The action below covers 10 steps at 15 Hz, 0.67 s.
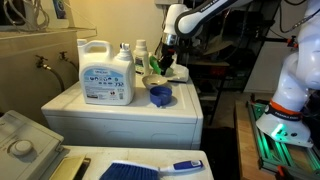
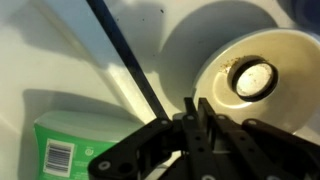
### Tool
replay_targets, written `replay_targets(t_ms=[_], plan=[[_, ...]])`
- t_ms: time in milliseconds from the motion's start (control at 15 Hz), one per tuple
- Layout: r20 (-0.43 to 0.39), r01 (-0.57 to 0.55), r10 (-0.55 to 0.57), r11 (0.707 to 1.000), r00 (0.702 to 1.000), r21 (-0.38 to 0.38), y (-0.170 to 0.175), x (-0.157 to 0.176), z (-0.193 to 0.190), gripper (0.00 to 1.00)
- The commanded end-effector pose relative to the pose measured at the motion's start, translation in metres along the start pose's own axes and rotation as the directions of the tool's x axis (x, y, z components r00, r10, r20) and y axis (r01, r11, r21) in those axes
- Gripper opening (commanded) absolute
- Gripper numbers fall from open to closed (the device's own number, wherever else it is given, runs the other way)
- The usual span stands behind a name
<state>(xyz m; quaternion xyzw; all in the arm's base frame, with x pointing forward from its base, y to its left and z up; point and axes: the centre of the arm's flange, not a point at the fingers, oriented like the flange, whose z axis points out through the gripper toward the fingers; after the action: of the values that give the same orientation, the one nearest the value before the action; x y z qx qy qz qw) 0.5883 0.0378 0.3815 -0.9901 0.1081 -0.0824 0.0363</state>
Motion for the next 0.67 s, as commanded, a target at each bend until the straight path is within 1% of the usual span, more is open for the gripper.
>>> replay_targets(t_ms=[0, 67, 200, 333, 533, 600], plan=[[-0.019, 0.044, -0.045, 0.998, 0.999, -0.041, -0.001, -0.002, -0.009, 0.21], [-0.024, 0.044, -0.045, 0.998, 0.999, -0.039, 0.000, 0.000, -0.010, 0.39], [-0.055, 0.045, -0.046, 0.999, 0.997, -0.019, 0.009, 0.008, -0.003, 0.51], [-0.061, 0.078, -0.078, 0.997, 0.995, 0.004, 0.012, 0.012, 0.005, 0.67], [-0.066, 0.155, -0.153, 0.987, 0.986, 0.033, 0.008, 0.018, 0.020, 0.89], [-0.066, 0.184, -0.181, 0.982, 0.981, 0.048, 0.007, 0.020, 0.024, 0.98]])
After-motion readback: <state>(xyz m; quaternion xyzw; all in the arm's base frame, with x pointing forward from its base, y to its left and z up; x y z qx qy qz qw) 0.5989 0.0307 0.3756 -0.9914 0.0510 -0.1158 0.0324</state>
